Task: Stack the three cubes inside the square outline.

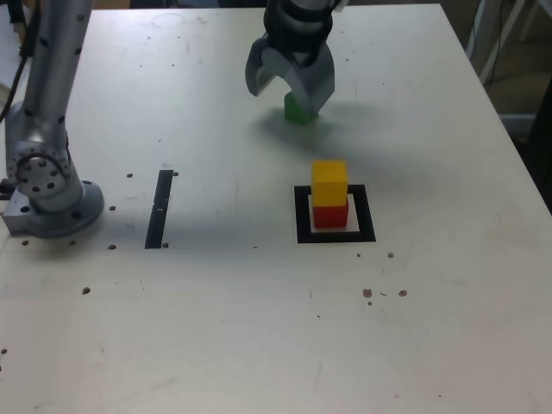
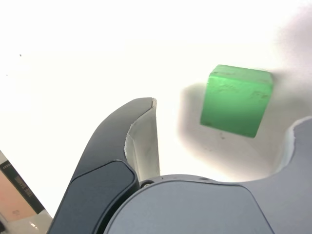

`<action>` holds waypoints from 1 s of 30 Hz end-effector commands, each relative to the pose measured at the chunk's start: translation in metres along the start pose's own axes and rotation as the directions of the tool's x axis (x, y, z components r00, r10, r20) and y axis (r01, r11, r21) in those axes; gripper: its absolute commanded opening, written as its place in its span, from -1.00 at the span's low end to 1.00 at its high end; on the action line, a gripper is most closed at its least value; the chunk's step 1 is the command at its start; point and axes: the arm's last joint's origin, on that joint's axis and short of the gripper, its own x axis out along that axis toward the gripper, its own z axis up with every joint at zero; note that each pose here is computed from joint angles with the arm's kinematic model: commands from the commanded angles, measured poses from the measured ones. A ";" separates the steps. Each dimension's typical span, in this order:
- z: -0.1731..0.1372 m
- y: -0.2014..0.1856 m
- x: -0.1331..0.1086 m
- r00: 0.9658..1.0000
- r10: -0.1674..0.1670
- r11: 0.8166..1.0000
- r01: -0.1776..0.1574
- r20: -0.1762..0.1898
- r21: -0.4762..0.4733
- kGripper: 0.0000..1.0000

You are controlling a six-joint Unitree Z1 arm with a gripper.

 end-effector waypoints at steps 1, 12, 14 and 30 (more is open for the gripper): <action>0.001 0.004 0.004 1.000 -0.011 1.000 0.011 0.016 0.003 0.68; 0.003 0.018 0.022 0.991 -0.065 0.997 0.059 0.119 0.050 0.33; 0.002 0.019 0.022 0.989 -0.066 0.997 0.059 0.130 0.052 0.18; 0.002 0.021 0.019 0.988 -0.053 0.998 0.046 0.143 0.051 -0.40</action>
